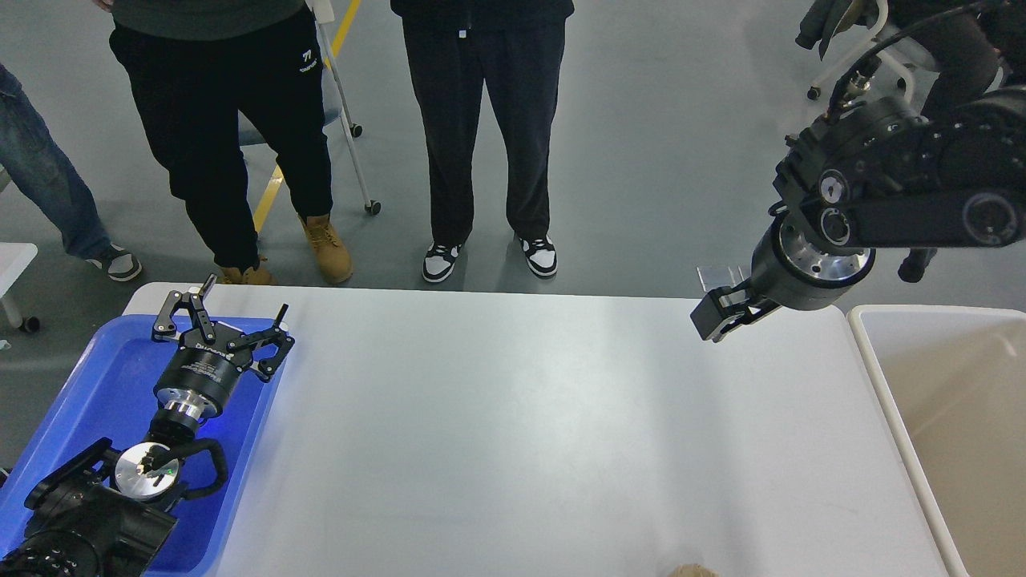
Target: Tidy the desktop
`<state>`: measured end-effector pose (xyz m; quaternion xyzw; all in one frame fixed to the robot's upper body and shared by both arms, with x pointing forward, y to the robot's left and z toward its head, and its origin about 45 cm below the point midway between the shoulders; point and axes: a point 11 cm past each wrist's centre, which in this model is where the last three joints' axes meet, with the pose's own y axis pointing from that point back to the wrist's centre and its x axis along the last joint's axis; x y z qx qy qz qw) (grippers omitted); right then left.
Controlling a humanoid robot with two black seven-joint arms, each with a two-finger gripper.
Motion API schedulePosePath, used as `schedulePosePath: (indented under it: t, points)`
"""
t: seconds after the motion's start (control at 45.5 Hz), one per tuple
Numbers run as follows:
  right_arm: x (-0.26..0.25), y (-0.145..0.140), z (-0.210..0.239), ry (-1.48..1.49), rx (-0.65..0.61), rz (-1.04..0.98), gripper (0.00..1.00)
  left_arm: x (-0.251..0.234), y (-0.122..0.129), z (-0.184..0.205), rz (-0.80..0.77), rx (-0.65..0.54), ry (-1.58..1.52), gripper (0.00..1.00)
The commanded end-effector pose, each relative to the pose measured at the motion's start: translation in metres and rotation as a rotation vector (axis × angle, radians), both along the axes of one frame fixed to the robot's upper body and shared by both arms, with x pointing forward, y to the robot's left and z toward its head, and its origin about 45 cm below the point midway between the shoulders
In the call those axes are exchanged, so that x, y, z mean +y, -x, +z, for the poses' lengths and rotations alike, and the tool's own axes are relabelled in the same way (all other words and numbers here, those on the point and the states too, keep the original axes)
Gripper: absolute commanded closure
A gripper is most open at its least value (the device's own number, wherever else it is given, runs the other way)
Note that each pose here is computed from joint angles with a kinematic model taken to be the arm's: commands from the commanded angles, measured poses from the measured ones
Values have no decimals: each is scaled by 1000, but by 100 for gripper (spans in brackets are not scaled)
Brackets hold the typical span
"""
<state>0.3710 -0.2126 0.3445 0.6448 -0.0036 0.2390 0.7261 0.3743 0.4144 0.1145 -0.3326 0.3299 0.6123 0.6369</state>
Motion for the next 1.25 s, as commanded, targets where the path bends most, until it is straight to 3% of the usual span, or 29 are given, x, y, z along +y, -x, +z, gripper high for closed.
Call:
schedulePosePath:
  t: [0.0, 0.176, 0.396, 0.703, 1.231]
  points:
    - [-35, 9, -20, 86, 114, -86, 0, 0, 0, 0, 0, 1, 0, 0]
    - [-65, 14, -27, 49, 136, -210, 0, 0, 0, 0, 1, 0, 1, 0]
    - [-48, 11, -27, -46, 120, -273, 0, 1, 0, 0, 2, 0, -1, 0]
    - [-61, 3, -14, -71, 41, -303, 0, 1, 0, 0, 2, 0, -1, 0]
    - [-66, 5, -10, -18, 53, -270, 0, 1, 0, 0, 3, 0, 0, 0]
